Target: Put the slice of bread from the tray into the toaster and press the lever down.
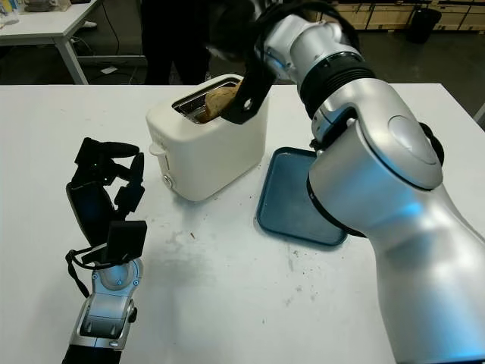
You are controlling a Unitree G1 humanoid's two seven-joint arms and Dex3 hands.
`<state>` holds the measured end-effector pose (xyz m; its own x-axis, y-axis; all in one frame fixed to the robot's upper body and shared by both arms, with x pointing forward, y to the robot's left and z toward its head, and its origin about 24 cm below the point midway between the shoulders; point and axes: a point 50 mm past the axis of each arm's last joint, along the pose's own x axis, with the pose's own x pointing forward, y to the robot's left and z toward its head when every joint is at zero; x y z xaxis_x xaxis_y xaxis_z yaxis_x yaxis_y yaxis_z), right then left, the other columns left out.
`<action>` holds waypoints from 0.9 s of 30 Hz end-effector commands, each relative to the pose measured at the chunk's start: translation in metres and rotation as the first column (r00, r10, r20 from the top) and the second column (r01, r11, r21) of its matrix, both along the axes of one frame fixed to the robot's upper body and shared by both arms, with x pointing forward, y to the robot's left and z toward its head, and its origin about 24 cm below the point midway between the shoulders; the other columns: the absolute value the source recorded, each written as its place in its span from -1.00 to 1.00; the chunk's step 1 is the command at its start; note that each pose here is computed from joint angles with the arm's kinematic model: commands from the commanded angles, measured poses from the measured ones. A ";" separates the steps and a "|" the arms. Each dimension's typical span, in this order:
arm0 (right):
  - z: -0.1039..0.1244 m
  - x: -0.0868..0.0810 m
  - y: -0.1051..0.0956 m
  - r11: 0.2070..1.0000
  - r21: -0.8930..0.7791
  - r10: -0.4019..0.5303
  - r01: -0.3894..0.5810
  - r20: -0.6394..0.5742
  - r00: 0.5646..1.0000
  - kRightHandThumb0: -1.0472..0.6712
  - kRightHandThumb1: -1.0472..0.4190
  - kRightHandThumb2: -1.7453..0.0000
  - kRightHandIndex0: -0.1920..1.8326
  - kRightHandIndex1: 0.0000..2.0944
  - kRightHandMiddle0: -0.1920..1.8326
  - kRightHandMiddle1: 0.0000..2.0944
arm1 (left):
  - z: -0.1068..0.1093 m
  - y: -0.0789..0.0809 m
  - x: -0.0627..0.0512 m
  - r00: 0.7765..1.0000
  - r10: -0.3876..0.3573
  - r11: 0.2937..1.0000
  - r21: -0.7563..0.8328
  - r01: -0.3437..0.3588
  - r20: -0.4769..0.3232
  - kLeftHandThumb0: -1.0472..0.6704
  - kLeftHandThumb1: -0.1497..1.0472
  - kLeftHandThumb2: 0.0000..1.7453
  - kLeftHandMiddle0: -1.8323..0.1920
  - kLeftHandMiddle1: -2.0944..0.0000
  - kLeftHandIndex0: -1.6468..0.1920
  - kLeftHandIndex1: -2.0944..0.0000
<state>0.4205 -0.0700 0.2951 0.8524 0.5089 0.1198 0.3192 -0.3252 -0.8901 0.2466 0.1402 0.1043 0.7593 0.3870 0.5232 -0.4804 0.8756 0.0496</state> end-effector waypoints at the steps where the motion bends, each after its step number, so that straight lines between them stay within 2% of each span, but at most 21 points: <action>1: 0.015 -0.002 -0.014 0.979 0.198 0.035 -0.044 0.048 0.998 -0.41 -0.64 0.99 -0.48 -0.71 -0.33 -0.95 | -0.002 -0.004 0.000 1.000 -0.001 1.000 -0.029 0.000 -0.003 -0.28 0.79 -0.70 0.06 -0.67 0.19 -0.40; 2: 0.016 -0.003 -0.020 0.952 0.297 0.068 -0.080 0.050 0.996 -0.39 -0.67 0.99 -0.41 -0.62 -0.25 -0.93 | -0.002 -0.004 0.000 1.000 0.001 1.000 -0.024 -0.001 -0.002 -0.28 0.79 -0.69 0.06 -0.67 0.19 -0.40; 4: 0.015 -0.005 -0.036 0.842 0.522 0.121 -0.133 0.058 0.991 -0.41 -0.78 0.97 -0.32 -0.48 -0.11 -0.89 | -0.002 -0.002 0.000 1.000 0.002 1.000 -0.020 -0.002 0.001 -0.28 0.79 -0.69 0.06 -0.67 0.18 -0.41; 7: -0.003 -0.007 -0.065 0.567 0.807 0.183 -0.166 0.073 0.980 -0.39 -0.82 0.92 -0.16 -0.32 0.02 -0.85 | -0.001 0.001 0.001 1.000 -0.006 1.000 -0.030 0.006 0.001 -0.28 0.79 -0.69 0.06 -0.67 0.18 -0.42; 10: -0.049 -0.009 -0.095 0.281 0.958 0.237 -0.055 -0.014 0.971 -0.31 -0.83 0.82 -0.08 -0.18 0.10 -0.86 | -0.001 0.001 0.003 1.000 -0.017 1.000 -0.017 0.017 0.002 -0.27 0.79 -0.70 0.06 -0.67 0.19 -0.42; 12: -0.084 -0.012 -0.110 0.054 0.997 0.299 0.052 -0.066 0.952 -0.24 -0.83 0.80 0.00 -0.29 0.12 -0.91 | -0.002 0.001 0.003 1.000 -0.024 1.000 -0.015 0.024 -0.004 -0.28 0.79 -0.71 0.07 -0.67 0.19 -0.41; 16: -0.156 -0.029 -0.129 -0.278 0.923 0.395 0.268 -0.144 0.907 -0.23 -0.83 0.71 0.13 -0.50 0.15 -0.96 | -0.001 0.000 0.007 0.999 -0.039 0.999 0.008 0.039 -0.008 -0.28 0.79 -0.71 0.07 -0.67 0.18 -0.40; 17: -0.171 -0.036 -0.131 -0.330 0.896 0.416 0.298 -0.145 0.898 -0.25 -0.83 0.69 0.15 -0.53 0.16 -0.96 | -0.001 0.000 0.008 0.999 -0.044 0.999 0.012 0.044 -0.007 -0.28 0.79 -0.70 0.07 -0.67 0.17 -0.40; 20: -0.205 -0.068 -0.134 -0.402 0.859 0.364 0.316 -0.167 0.916 -0.27 -0.83 0.68 0.27 -0.67 0.21 -0.98 | 0.000 0.000 0.011 0.998 -0.055 0.998 0.018 0.056 -0.004 -0.27 0.79 -0.70 0.07 -0.67 0.17 -0.41; 25: -0.230 -0.124 -0.127 -0.399 0.861 0.305 0.315 -0.200 0.931 -0.28 -0.83 0.66 0.30 -0.74 0.22 -0.99 | 0.000 0.003 0.014 0.998 -0.060 0.997 0.037 0.061 -0.018 -0.26 0.79 -0.70 0.08 -0.67 0.19 -0.41; 27: -0.231 -0.138 -0.124 -0.396 0.861 0.298 0.320 -0.209 0.931 -0.27 -0.83 0.64 0.32 -0.73 0.23 -0.99 | 0.000 0.004 0.015 0.998 -0.060 0.997 0.042 0.061 -0.023 -0.26 0.79 -0.71 0.08 -0.67 0.18 -0.41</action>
<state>0.2962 -0.2004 0.0608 0.9782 -0.0476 0.2021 0.0334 0.9968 0.0730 0.2575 0.1439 0.0998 0.7973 0.3354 0.5018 -0.4337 0.8965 0.0900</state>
